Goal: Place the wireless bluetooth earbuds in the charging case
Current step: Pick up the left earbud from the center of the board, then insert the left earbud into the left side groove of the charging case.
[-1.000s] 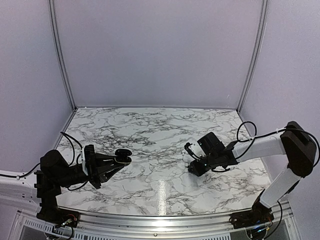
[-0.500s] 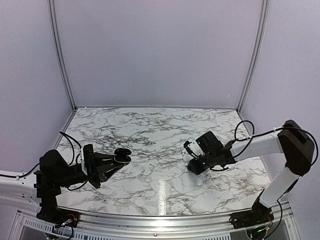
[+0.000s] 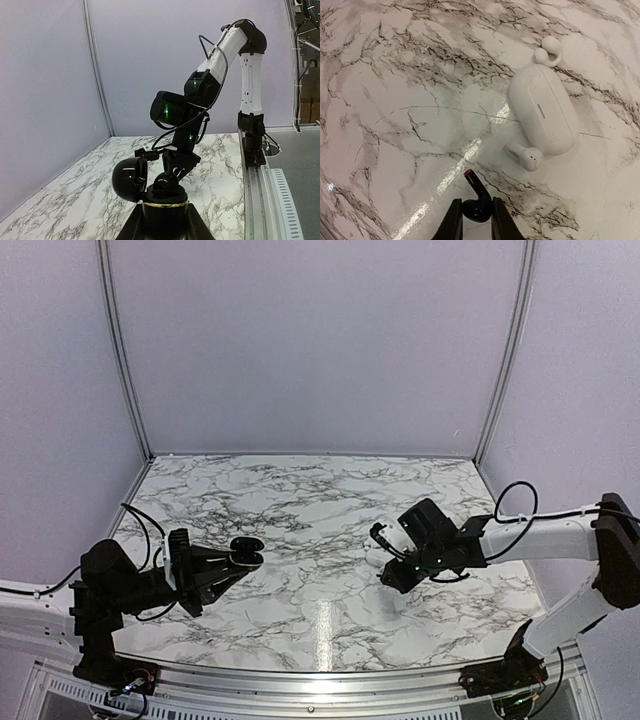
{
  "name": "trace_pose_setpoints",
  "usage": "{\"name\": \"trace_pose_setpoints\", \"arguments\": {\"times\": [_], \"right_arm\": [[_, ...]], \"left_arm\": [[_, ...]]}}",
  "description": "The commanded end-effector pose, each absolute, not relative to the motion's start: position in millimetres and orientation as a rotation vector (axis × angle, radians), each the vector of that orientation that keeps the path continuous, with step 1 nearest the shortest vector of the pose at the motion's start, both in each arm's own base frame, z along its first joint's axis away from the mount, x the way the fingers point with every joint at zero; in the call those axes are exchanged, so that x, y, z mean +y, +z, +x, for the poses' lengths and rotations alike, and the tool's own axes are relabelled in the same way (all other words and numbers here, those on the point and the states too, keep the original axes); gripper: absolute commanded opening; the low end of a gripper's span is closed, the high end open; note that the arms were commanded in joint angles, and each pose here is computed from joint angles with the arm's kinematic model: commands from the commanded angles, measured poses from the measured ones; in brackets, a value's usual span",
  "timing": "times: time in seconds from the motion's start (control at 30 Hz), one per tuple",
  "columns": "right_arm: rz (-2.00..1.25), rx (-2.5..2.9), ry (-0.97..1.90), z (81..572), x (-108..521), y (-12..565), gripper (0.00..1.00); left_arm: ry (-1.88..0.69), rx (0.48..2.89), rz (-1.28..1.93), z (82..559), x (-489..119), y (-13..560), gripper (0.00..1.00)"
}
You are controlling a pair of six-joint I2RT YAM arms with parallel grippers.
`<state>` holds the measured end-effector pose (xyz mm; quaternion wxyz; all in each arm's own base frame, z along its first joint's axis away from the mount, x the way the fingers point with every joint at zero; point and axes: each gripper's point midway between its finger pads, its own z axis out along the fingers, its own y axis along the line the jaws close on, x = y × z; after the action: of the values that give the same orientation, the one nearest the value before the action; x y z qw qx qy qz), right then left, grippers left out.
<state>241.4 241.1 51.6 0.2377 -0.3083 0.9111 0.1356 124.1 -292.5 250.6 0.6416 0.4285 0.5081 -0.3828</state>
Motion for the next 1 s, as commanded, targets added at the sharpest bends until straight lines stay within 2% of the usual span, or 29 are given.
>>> {"name": "trace_pose_setpoints", "arguments": {"times": [0.0, 0.97], "right_arm": [[-0.912, 2.473, 0.317, 242.0, 245.6, 74.3, 0.12], [-1.201, 1.918, 0.284, 254.0, 332.4, 258.2, 0.11]], "left_arm": [[-0.878, 1.137, 0.947, 126.4, -290.8, 257.7, 0.0], [-0.992, 1.199, 0.951, 126.6, -282.5, 239.3, 0.0]]}}
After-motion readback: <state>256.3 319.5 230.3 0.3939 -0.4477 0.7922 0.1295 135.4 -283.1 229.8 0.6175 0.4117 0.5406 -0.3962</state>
